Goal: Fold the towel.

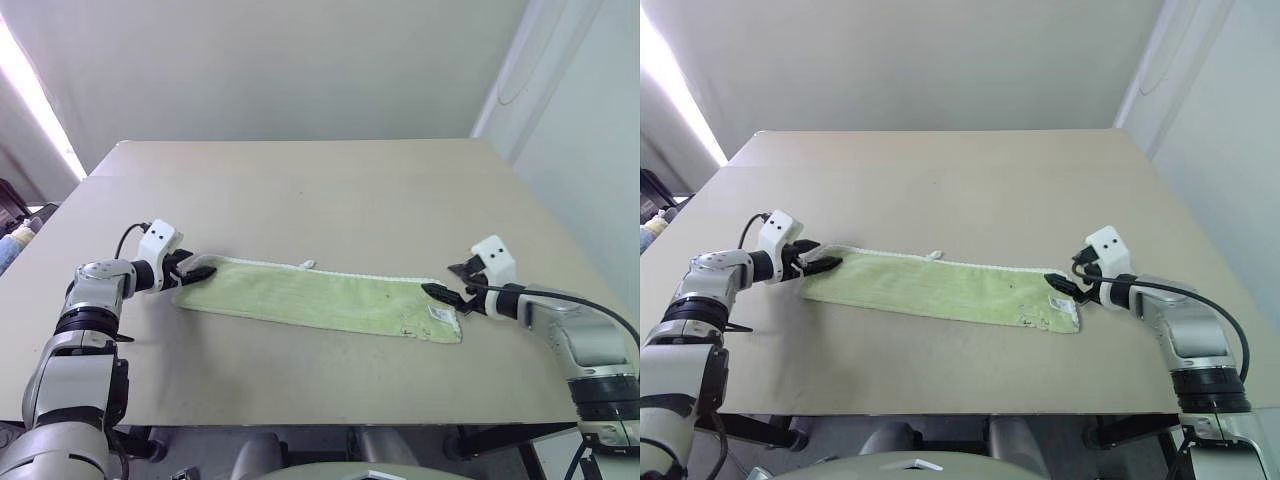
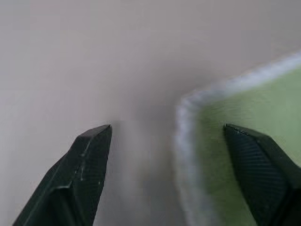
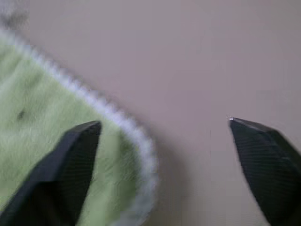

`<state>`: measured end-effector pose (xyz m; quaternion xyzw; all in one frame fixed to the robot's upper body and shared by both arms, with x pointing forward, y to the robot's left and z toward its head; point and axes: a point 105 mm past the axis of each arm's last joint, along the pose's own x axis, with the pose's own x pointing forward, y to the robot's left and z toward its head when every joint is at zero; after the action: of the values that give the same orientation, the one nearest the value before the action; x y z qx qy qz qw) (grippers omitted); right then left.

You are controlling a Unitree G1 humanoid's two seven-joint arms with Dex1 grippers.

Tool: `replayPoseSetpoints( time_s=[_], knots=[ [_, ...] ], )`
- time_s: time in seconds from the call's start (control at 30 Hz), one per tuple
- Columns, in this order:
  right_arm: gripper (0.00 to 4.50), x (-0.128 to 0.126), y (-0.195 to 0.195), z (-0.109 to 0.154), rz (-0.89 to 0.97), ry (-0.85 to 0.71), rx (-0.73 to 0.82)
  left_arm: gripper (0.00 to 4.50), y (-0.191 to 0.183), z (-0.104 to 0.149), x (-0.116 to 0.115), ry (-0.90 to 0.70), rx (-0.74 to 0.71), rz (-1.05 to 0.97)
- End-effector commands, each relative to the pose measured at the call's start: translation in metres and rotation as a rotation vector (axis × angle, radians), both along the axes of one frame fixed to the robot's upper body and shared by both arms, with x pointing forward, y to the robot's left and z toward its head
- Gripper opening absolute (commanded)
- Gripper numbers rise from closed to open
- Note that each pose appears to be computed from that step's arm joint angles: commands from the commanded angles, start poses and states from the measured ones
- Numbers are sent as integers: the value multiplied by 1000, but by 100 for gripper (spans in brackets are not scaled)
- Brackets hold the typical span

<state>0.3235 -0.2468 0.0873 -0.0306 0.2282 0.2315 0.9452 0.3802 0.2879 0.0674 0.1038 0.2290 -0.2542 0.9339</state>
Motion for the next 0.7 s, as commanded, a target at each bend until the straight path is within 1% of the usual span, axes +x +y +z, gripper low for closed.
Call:
replayPoseSetpoints(
  time_s=[0.03, 0.13, 0.2, 0.23, 0.27, 0.33, 0.4, 0.5, 0.57, 0.63, 0.7],
  knots=[
    [446, 3, -10, 36, -90, -21, 205, 381, 12, 42, 14, -127, -20, 41],
    [446, -13, 2, 50, -50, 46, 428, 381, 6, 65, 16, -175, -73, -17],
    [446, -33, 18, 52, 20, 133, 583, 381, -9, 82, 14, -183, -142, -126],
    [446, -40, 22, 53, 39, 162, 625, 381, -14, 86, 13, -180, -159, -164],
    [446, -44, 25, 53, 46, 178, 649, 381, -16, 88, 12, -177, -168, -184],
    [446, -54, 31, 48, 61, 280, 796, 381, -41, 89, 2, -141, -180, -352],
    [446, -65, 41, 46, 119, 342, 898, 381, -64, 86, -9, -114, -170, -499],
    [446, -80, 55, 43, 196, 416, 988, 381, -88, 84, -16, -99, -181, -605],
    [446, -89, 63, 41, 220, 458, 1010, 381, -99, 81, -21, -86, -174, -662],
    [446, -97, 72, 37, 201, 495, 1036, 381, -108, 75, -27, -63, -160, -720],
    [446, -103, 79, 29, 142, 538, 1065, 381, -117, 73, -33, -37, -171, -763]
  ],
)
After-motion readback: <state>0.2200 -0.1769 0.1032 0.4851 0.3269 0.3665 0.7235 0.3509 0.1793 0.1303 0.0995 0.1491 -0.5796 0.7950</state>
